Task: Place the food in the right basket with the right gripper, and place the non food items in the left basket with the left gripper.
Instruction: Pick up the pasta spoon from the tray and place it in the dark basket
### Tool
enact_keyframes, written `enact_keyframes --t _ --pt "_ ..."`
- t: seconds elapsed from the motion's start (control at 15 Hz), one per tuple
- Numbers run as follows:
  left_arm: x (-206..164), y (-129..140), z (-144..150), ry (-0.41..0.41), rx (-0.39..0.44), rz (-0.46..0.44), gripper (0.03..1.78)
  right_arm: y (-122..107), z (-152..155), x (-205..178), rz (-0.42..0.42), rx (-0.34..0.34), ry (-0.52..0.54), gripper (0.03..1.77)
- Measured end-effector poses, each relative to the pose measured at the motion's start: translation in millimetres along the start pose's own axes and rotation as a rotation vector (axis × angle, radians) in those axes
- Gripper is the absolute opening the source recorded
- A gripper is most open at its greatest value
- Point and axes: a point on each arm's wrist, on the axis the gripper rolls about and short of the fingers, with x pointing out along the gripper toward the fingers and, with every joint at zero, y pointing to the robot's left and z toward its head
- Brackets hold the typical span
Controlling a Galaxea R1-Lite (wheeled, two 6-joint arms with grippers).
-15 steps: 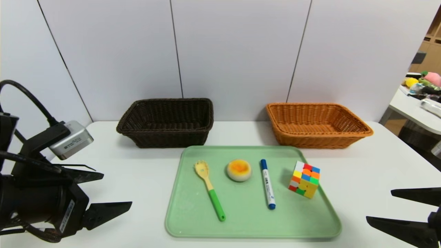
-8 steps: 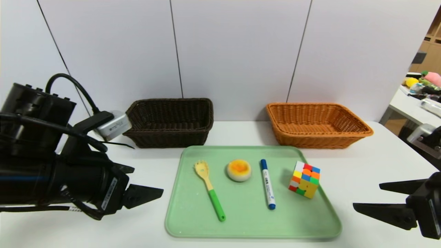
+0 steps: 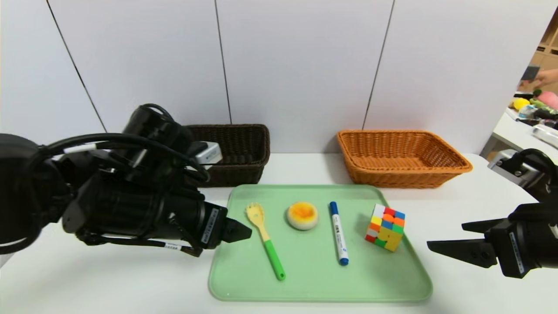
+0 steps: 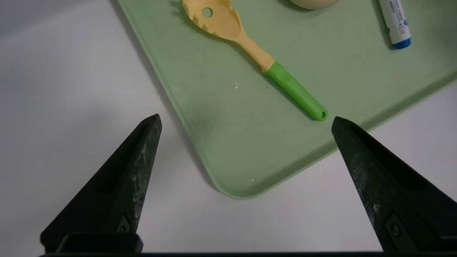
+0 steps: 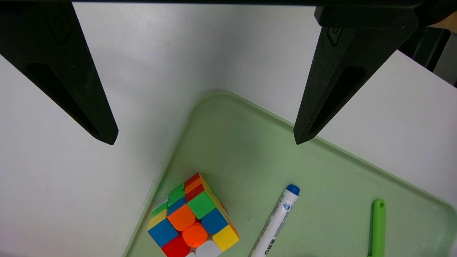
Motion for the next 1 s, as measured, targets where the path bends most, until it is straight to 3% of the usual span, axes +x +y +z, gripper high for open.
enact_keyframes --t 0.33,0.53,0.73,1.0 --pt "33 -31 17 0.052 -0.117 0.048 1.69 -2 0 6 0.001 0.009 0.023 1.70" --pt "52 -45 22 0.099 -0.180 0.143 1.69 -2 0 8 0.000 0.012 0.028 1.70" --pt "72 -53 18 0.117 -0.195 0.227 1.69 -3 -2 9 0.000 0.014 0.036 1.70" --pt "86 -59 14 0.160 -0.214 0.254 1.69 -3 -4 12 0.002 0.019 0.051 1.70"
